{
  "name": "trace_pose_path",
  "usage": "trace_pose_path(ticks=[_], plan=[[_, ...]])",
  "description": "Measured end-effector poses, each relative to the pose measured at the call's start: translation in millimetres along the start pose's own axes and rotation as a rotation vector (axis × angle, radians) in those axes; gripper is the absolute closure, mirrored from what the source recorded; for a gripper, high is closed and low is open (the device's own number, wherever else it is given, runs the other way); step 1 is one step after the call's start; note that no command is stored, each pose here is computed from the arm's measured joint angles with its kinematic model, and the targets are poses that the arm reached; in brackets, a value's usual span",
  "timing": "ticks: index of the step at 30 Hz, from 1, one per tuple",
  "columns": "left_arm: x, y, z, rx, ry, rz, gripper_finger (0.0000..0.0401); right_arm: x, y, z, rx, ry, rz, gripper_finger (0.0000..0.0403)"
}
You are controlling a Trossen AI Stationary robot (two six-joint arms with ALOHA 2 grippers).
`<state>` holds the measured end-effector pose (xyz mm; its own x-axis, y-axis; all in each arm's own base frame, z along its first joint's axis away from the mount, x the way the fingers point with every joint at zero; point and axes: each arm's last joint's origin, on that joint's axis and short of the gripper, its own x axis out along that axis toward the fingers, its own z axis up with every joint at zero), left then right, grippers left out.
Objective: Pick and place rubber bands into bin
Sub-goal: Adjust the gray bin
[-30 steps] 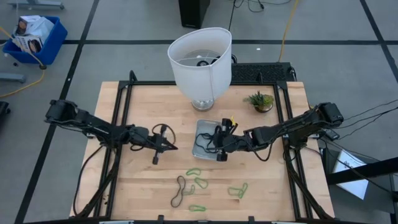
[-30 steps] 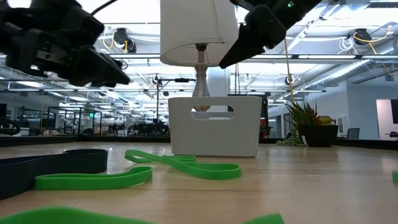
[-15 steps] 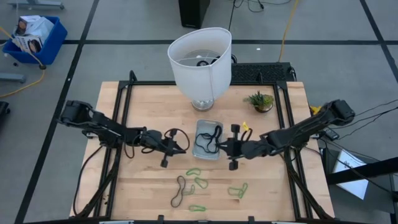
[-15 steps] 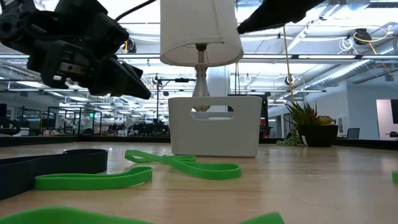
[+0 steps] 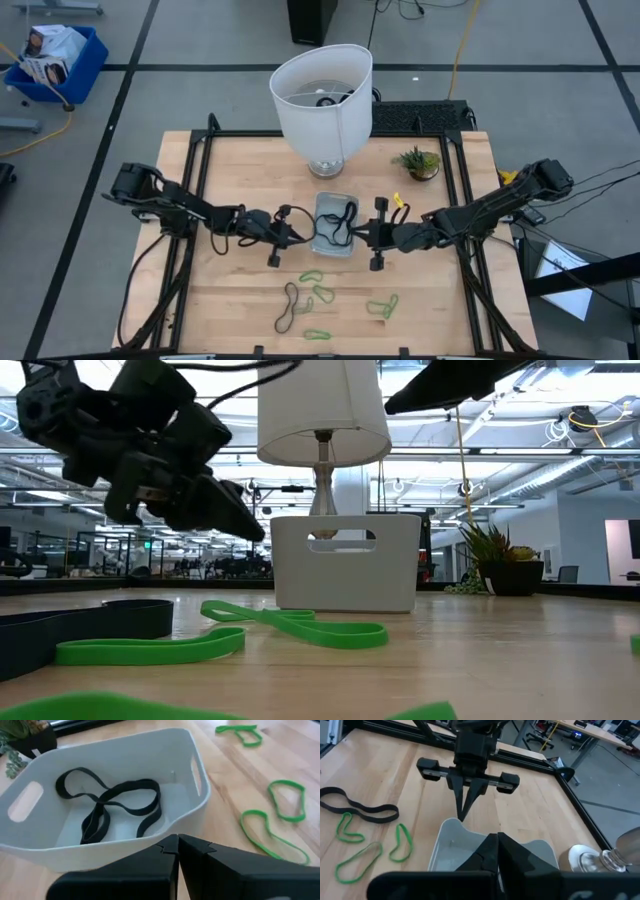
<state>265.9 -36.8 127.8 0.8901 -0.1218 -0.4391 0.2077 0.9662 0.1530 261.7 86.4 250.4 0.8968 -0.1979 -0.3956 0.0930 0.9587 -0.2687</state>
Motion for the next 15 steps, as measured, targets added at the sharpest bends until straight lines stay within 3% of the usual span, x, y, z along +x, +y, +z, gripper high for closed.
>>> trace_pose_path(ticks=[15], plan=[[11, 0, 6, 0.011, 0.012, -0.005, 0.0392, 0, 0, -1, -0.009, 0.011, -0.007, 0.0403]])
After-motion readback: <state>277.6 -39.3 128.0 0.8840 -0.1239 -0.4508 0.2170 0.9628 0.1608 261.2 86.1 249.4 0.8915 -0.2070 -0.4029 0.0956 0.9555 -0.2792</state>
